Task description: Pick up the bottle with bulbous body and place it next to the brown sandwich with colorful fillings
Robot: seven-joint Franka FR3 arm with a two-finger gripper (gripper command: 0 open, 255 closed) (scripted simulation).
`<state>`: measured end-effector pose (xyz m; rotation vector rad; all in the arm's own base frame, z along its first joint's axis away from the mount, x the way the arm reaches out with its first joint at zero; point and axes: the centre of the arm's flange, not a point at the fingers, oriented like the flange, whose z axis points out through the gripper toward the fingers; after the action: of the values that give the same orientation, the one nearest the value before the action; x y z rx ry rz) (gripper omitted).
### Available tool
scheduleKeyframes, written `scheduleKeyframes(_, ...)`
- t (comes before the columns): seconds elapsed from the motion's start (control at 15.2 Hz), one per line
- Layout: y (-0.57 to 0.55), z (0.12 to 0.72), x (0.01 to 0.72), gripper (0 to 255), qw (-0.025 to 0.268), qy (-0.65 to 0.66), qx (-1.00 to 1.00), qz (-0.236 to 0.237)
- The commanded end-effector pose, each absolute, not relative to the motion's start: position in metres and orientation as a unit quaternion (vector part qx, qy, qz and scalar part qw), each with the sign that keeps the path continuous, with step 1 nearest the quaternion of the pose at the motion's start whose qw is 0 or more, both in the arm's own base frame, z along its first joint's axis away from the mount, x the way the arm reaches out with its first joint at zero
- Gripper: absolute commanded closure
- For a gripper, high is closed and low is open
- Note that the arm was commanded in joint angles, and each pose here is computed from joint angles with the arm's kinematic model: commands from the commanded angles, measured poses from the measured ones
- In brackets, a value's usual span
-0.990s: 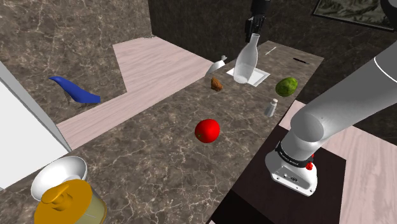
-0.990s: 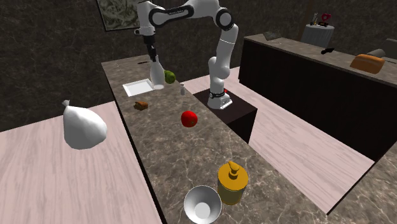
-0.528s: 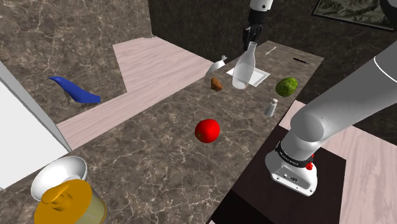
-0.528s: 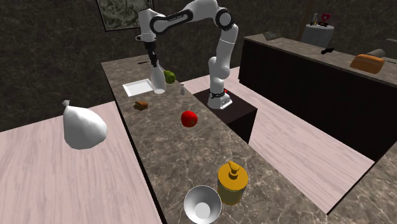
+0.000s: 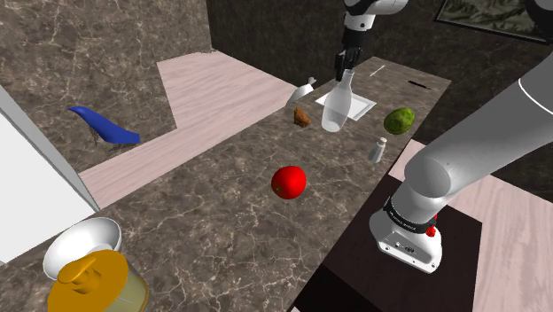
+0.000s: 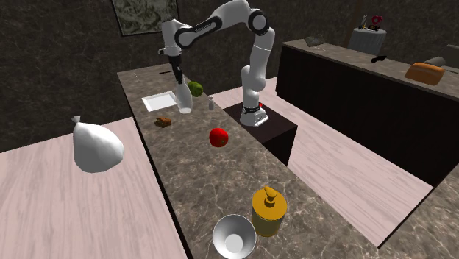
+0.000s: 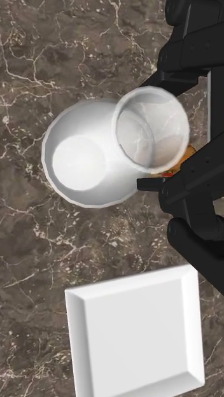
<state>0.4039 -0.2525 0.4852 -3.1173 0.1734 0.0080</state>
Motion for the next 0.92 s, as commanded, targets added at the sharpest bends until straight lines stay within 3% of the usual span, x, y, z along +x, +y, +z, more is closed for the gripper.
scheduleKeyframes(0.0, -0.253, 0.475, 0.404, 255, 0.010, 0.056, -0.998, 0.002)
scheduleKeyframes(0.86, -0.253, 0.430, 0.404, 255, 0.010, 0.056, -0.998, 0.002)
